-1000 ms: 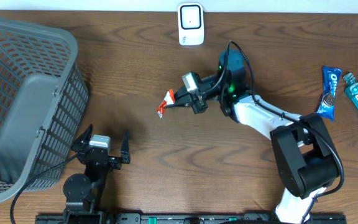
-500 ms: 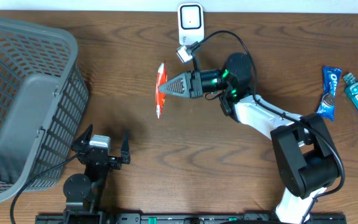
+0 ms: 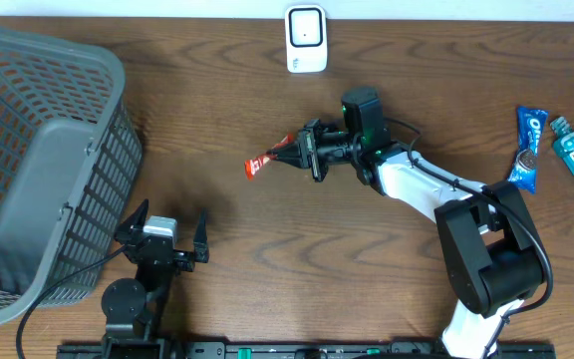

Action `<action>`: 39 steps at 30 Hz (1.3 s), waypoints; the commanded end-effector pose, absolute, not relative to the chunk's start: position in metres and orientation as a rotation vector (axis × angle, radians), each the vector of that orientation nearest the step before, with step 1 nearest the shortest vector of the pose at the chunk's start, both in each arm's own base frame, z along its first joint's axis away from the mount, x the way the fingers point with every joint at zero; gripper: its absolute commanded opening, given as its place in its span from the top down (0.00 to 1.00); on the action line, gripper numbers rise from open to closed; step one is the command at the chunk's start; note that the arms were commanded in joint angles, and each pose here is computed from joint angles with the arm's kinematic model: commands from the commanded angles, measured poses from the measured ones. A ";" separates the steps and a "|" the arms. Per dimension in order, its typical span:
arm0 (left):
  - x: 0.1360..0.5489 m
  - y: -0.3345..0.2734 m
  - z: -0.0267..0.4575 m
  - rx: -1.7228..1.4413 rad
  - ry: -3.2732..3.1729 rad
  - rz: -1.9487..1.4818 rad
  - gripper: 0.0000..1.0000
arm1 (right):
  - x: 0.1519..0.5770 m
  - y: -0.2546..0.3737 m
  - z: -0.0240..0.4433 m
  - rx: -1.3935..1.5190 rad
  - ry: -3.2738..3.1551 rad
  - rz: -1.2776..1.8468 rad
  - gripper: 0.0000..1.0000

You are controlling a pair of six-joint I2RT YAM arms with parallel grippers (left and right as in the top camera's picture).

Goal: Scan the item barcode
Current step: 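Hold the Nescafe stick up in front of the scanner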

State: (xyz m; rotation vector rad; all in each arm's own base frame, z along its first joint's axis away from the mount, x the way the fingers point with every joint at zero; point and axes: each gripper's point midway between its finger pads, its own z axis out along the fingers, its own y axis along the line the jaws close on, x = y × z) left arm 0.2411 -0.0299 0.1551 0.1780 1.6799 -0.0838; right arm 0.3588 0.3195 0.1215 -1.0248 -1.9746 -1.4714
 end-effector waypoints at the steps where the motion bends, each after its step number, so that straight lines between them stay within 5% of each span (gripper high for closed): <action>1: 0.241 -0.032 0.139 0.195 1.716 -0.091 0.02 | 0.392 0.306 0.115 -1.302 -1.935 -1.482 0.99; 13: 0.241 -0.032 0.139 0.194 1.716 -0.091 0.02 | 0.468 0.227 0.090 -2.051 -2.057 -1.345 0.98; 21: 0.241 -0.032 0.138 0.194 1.720 -0.091 0.02 | 0.531 0.190 0.155 -2.374 -2.197 -1.288 0.98; 30: 0.241 -0.032 0.138 0.194 1.721 -0.091 0.02 | 0.607 0.215 0.153 -2.263 -2.135 -1.428 0.98; 37: 0.241 -0.032 0.138 0.194 1.721 -0.091 0.02 | 0.595 0.217 0.146 -1.879 -2.617 -1.275 0.98; 39: 0.241 -0.032 0.138 0.194 1.721 -0.091 0.02 | 0.587 0.222 0.147 -1.580 -2.843 -1.254 0.76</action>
